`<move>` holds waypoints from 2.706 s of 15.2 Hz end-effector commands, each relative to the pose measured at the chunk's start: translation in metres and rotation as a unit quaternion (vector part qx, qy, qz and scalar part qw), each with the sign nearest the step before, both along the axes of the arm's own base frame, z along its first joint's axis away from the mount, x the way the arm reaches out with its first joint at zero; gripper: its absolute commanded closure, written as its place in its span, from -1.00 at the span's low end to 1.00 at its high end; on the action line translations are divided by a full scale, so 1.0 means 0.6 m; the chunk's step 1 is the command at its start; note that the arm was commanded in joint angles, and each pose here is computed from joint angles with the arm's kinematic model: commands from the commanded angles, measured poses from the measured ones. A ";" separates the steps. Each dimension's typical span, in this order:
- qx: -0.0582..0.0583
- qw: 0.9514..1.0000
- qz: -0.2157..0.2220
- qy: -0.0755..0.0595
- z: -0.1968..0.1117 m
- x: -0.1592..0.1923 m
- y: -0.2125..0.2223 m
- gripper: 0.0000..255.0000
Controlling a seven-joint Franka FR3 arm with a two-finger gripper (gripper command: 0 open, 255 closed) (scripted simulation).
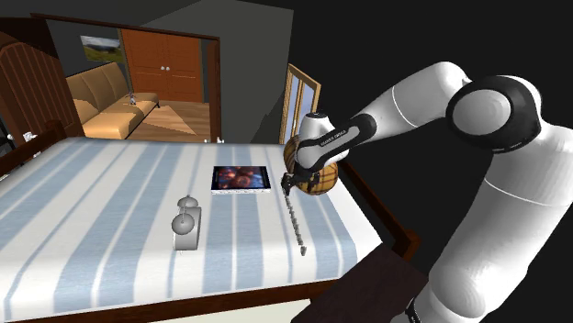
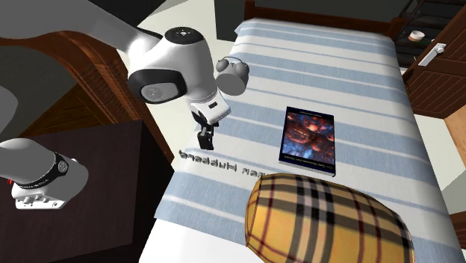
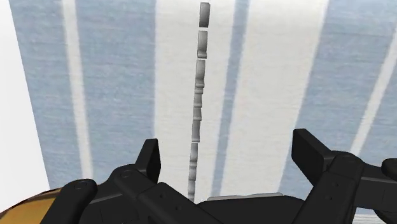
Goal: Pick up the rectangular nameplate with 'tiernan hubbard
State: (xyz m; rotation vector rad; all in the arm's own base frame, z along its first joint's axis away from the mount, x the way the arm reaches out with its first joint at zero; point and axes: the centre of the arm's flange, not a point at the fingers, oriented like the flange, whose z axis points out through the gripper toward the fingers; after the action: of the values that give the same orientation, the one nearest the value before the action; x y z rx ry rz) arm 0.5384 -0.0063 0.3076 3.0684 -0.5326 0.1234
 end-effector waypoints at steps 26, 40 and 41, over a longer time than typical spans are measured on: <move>-0.005 0.996 -0.091 0.008 -0.257 0.122 -0.080 1.00; -0.005 0.996 -0.091 0.008 -0.160 0.121 -0.079 1.00; -0.005 0.996 -0.091 0.008 -0.151 0.121 -0.079 1.00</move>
State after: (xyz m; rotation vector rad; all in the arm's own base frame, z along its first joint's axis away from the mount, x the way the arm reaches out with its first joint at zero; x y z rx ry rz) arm 0.6123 -0.0537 0.2104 2.9901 -0.8027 0.0969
